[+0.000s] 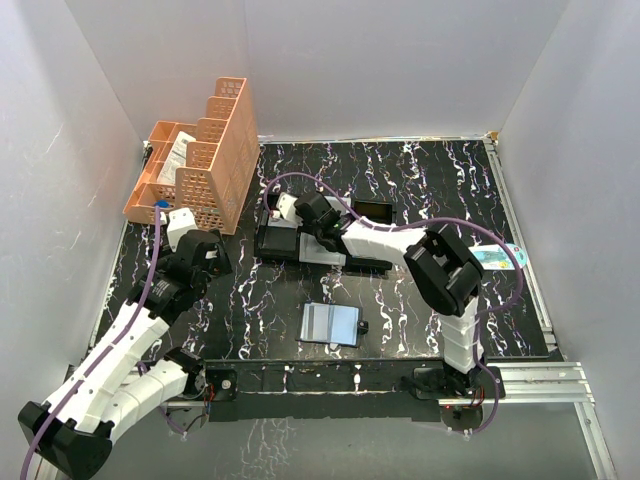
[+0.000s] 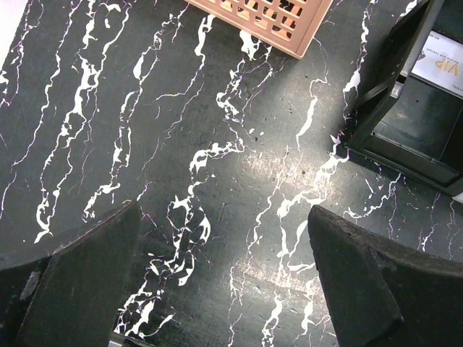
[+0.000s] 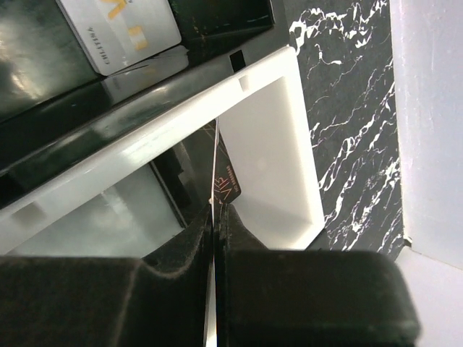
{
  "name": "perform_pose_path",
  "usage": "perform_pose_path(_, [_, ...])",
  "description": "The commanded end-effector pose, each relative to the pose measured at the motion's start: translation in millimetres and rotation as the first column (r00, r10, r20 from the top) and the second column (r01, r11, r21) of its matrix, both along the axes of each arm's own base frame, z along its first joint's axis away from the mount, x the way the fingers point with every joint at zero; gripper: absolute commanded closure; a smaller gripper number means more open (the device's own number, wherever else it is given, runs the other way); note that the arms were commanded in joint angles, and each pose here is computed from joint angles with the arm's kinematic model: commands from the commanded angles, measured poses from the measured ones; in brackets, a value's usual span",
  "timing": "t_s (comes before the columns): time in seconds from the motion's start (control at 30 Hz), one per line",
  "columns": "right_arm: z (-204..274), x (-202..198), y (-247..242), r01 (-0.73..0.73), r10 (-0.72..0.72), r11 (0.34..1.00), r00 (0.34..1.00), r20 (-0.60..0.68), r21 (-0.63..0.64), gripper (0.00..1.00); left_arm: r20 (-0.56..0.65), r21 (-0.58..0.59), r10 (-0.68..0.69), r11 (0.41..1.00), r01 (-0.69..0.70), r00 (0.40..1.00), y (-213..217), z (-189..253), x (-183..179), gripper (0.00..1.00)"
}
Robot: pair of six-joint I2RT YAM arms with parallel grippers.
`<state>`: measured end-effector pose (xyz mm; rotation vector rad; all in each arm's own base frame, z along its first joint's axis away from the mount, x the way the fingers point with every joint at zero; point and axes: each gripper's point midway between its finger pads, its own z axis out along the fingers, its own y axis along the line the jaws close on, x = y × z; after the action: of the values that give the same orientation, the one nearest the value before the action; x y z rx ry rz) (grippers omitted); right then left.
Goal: Take the credit cards out of the card holder
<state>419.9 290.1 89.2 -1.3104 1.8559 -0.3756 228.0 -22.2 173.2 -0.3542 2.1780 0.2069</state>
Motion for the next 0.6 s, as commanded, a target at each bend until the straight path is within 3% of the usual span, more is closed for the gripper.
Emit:
perform_pose_path(0.0, [26.6,33.1,2.3,-0.004,0.004,1.000,0.990,0.144,0.001,1.00,0.019,-0.001,0.002,1.000,-0.002,1.000,1.2,8.2,0.9,0.01])
perform_pose_path(0.57, [-19.0,43.7,-6.9,-0.067,0.072,0.996,0.991,0.115,-0.052,0.97,0.005,0.011,0.002,1.000,-0.002,1.000,1.4,4.6,2.1,0.01])
